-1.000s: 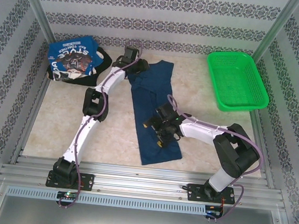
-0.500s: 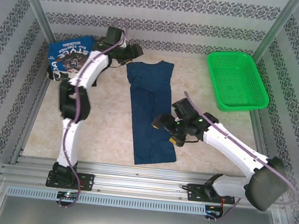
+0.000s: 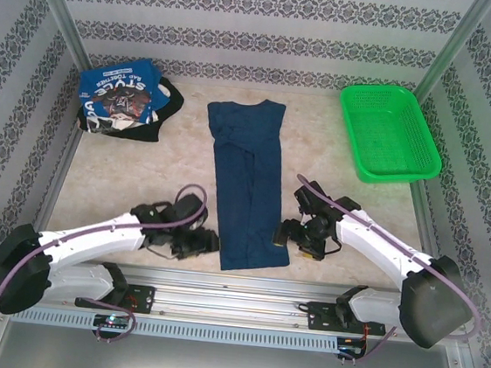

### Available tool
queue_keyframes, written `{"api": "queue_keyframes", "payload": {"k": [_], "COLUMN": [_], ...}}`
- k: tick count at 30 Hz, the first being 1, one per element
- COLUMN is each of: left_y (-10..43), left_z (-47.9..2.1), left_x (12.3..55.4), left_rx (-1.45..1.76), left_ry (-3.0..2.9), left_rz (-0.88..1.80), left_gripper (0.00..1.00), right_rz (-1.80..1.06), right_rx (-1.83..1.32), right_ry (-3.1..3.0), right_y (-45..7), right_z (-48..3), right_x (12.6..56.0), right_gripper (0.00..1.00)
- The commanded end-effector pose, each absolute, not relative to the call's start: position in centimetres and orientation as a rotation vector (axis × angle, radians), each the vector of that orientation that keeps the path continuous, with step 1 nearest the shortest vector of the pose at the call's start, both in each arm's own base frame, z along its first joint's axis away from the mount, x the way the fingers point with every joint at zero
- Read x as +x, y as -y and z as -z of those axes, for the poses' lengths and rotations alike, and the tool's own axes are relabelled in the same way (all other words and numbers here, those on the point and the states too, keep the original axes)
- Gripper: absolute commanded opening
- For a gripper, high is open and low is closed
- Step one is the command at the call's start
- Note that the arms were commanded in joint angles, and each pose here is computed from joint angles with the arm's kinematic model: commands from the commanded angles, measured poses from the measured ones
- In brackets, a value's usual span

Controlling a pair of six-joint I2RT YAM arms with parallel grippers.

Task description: Fold and stack the t-shirts

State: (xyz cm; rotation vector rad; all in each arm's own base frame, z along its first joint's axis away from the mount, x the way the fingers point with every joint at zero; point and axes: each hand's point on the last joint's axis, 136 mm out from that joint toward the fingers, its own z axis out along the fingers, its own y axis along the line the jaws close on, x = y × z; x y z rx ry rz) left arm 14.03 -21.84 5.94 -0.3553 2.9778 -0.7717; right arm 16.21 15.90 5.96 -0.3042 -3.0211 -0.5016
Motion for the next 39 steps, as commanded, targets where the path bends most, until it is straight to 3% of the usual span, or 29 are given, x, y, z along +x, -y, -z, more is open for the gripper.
{"api": "queue_keyframes", "payload": {"k": [1,10,19,28,31,39], "left_y": [25.1,29.3,27.9,27.9,27.9,27.4], "left_z": [-7.7,-5.0,-3.9,-2.3,-1.6,-3.0], "left_x": [16.4,16.0,14.7,14.5,14.2,14.3], "left_rx": [-0.534,-0.495,-0.548,-0.553,-0.549,-0.47], "left_ry": [-2.784,-2.854,-2.919,-2.96,-2.978,-2.962], "left_rz": [0.972,0.997,0.862,0.805,0.78,0.74], "left_gripper": [0.59,0.55,0.51,0.41,0.32,0.04], "right_rz": [0.508,0.44,0.479,0.534,0.51,0.609], "right_rx": [-0.235,-0.216,-0.191,-0.193,-0.211,-0.219], "right_ry": [3.005,2.978,2.981,2.931,2.921,2.899], "right_y": [-15.9,-15.1,-15.8,-16.9,-16.4,-17.7], "right_z": [-4.7,-2.9,-2.0,-1.5,-1.0,-1.9], "right_x": [15.9,15.0,15.6,15.5,14.9,15.3], "right_gripper": [0.79,0.75,0.7,0.57,0.51,0.07]}}
